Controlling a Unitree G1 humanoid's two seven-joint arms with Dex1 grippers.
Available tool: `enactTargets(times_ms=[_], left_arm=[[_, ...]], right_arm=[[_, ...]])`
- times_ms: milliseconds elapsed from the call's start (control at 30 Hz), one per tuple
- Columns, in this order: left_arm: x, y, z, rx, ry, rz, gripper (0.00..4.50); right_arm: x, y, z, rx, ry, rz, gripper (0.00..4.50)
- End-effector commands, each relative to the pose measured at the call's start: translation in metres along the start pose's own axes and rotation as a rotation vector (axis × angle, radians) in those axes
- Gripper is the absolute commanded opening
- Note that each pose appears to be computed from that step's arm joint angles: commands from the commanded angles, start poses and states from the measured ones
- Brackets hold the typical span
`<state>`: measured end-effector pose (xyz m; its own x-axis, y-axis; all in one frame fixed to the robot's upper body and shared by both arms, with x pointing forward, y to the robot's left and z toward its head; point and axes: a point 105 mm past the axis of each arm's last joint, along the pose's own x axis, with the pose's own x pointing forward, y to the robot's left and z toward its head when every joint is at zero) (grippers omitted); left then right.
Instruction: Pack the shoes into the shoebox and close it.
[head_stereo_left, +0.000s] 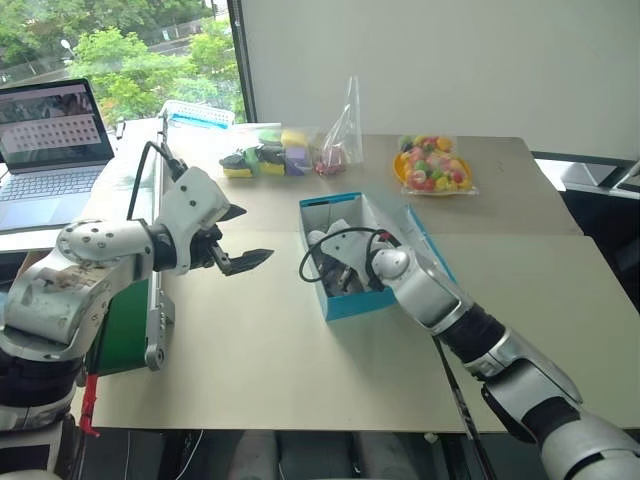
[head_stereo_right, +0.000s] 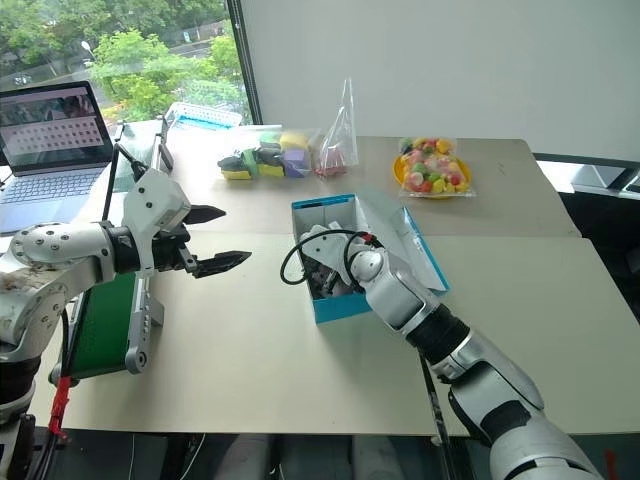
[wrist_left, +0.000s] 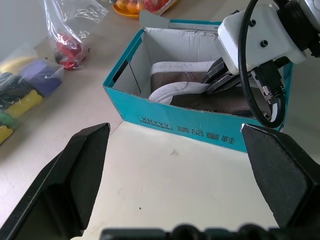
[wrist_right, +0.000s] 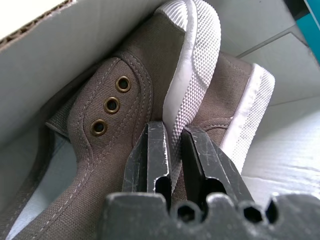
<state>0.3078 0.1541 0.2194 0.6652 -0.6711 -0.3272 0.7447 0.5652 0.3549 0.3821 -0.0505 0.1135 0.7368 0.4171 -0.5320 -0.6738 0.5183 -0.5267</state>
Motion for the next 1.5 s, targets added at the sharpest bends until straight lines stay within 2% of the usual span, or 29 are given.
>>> enactTargets(times_ms=[33, 167, 300, 467, 567, 733, 833, 1133, 1267, 1400, 1500], left_arm=[[-0.002, 0.003, 0.011, 0.054, -0.030, 0.012, 4.50], [0.000, 0.004, 0.011, 0.057, -0.030, 0.006, 4.50], [0.004, 0.003, 0.012, 0.063, -0.032, -0.014, 4.50], [0.009, 0.005, 0.015, 0.082, -0.039, -0.047, 4.50], [0.014, 0.007, 0.017, 0.095, -0.049, -0.064, 4.50], [0.023, 0.009, 0.021, 0.112, -0.065, -0.083, 4.50], [0.021, 0.009, 0.020, 0.113, -0.060, -0.081, 4.50], [0.013, 0.006, 0.012, 0.094, -0.037, -0.055, 4.50], [0.012, 0.007, 0.011, 0.093, -0.035, -0.036, 4.50], [0.012, 0.008, 0.012, 0.086, -0.035, -0.025, 4.50], [0.010, 0.009, 0.012, 0.084, -0.031, -0.026, 4.50]], right_arm=[[-0.003, 0.013, -0.007, 0.178, 0.011, 0.106, 0.05], [-0.017, 0.011, 0.014, 0.312, -0.068, 0.165, 0.00], [-0.055, -0.009, 0.046, 0.417, -0.188, 0.203, 0.00], [-0.100, -0.059, 0.055, 0.491, -0.263, 0.098, 0.00], [-0.111, -0.071, 0.053, 0.496, -0.260, 0.061, 0.00], [-0.091, -0.043, 0.036, 0.432, -0.177, 0.087, 0.00], [-0.084, -0.029, 0.038, 0.434, -0.177, 0.130, 0.00], [-0.099, -0.054, 0.063, 0.504, -0.277, 0.155, 0.00], [-0.099, -0.052, 0.079, 0.672, -0.378, 0.273, 0.00], [-0.080, -0.036, 0.070, 0.890, -0.401, 0.386, 0.00], [-0.071, -0.028, 0.060, 0.965, -0.380, 0.400, 0.00]])
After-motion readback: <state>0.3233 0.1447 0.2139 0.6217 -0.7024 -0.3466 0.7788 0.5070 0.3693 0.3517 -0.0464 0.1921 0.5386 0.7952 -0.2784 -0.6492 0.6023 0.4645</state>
